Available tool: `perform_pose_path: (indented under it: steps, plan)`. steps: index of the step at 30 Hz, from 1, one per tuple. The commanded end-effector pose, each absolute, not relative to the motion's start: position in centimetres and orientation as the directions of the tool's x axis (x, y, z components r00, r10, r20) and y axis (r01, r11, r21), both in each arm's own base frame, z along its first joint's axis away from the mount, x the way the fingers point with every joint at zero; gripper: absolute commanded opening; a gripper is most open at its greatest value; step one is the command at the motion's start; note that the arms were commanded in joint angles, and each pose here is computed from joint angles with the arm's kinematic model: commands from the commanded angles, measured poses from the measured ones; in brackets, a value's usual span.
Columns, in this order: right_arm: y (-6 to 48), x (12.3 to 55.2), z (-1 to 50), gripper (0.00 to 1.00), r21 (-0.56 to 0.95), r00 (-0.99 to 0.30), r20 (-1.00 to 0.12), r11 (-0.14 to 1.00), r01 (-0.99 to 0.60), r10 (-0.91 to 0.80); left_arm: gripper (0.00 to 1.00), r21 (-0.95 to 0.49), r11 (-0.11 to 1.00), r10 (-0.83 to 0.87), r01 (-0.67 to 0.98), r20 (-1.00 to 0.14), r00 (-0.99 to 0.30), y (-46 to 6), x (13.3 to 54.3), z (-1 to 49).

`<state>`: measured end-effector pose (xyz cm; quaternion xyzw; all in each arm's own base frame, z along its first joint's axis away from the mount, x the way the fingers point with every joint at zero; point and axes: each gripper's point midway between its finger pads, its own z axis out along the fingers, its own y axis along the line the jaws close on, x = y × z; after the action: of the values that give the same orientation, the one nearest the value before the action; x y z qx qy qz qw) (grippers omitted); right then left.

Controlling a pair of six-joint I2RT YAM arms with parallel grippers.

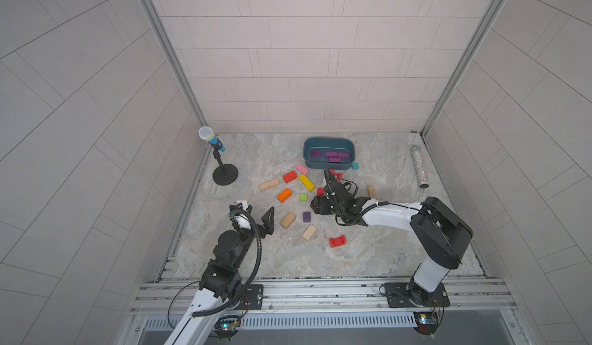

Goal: Pick purple bricks into the storage bin
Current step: Pick up the building block from the center of the board.

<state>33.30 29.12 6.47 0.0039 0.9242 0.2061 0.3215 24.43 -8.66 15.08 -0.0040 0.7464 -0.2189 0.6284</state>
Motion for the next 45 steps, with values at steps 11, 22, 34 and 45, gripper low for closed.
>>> perform_pose_path:
  steps: [11,22,34,45]
  plan:
    - [27.4,34.1,7.5,0.79,0.236,-0.666,-0.668,0.944,0.231,0.330,1.00,-0.337,0.900,-0.286,0.276,-0.935,-0.209,-8.7,24.2,14.6]
    - [28.5,33.4,6.7,0.79,0.140,-0.698,-0.642,0.944,0.299,0.317,1.00,-0.336,0.900,-0.285,0.276,-0.935,-0.210,-8.7,24.2,14.5]
    - [29.2,33.5,5.8,0.72,0.180,-0.688,-0.630,0.930,0.321,0.360,1.00,-0.339,0.898,-0.290,0.279,-0.935,-0.204,-8.7,24.1,14.8]
    - [29.9,33.5,4.2,0.71,0.193,-0.704,-0.605,0.926,0.324,0.372,1.00,-0.341,0.898,-0.291,0.277,-0.935,-0.204,-8.7,24.0,14.8]
